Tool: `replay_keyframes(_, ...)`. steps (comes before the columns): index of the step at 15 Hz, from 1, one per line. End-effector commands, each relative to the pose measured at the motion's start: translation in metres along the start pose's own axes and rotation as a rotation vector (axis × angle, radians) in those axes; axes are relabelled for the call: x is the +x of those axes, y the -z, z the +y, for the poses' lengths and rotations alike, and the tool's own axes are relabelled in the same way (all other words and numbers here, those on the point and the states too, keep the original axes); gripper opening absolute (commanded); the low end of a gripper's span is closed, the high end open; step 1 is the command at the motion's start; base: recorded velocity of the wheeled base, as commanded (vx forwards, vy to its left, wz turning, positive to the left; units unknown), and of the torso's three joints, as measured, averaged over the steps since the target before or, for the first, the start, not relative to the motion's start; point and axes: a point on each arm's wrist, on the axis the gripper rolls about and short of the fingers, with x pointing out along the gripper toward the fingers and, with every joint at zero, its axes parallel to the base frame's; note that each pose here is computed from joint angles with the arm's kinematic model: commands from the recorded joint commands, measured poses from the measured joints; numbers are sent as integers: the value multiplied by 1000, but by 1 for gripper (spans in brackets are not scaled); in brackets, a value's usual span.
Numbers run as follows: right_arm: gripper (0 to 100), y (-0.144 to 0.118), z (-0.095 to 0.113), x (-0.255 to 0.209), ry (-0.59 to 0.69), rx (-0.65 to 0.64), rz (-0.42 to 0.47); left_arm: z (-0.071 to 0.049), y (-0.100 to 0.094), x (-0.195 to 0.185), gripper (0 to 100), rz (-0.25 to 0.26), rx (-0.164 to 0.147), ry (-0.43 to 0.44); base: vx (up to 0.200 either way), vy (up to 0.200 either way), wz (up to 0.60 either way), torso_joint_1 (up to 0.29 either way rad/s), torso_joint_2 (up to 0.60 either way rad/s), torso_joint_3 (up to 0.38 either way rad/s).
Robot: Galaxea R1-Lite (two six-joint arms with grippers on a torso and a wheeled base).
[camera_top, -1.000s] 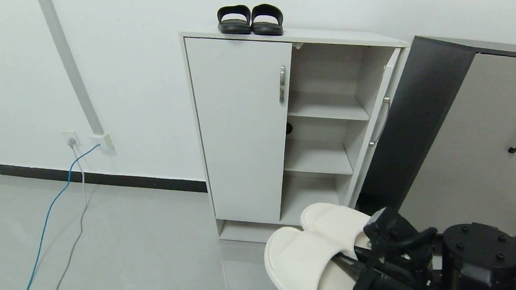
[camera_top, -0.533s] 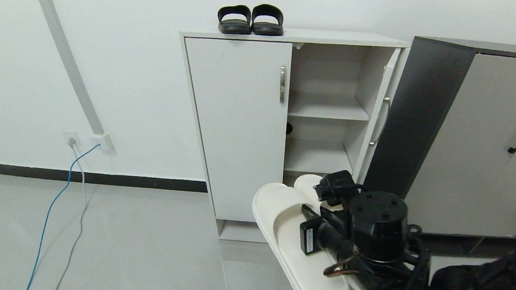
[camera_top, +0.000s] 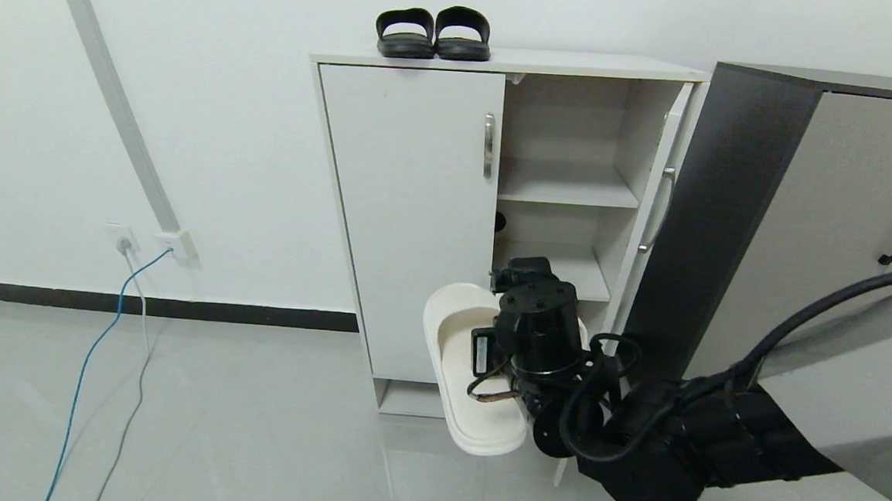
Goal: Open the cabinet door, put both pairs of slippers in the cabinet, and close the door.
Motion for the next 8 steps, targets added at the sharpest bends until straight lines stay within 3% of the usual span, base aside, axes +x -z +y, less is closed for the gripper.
replay_keyframes(1,0,1,14,19,41,18,-19,0,0,0,0,2,0,-1,0,0,0,0,0,0)
replay_keyframes(5,0,-1,30,51,93,13,-83,0,0,0,0,2,0,-1,0,0,0,0,0,0)
replay_keyframes(8,0,1,22,76,189,-22,-107,0,0,0,0,2,0,-1,0,0,0,0,0,0)
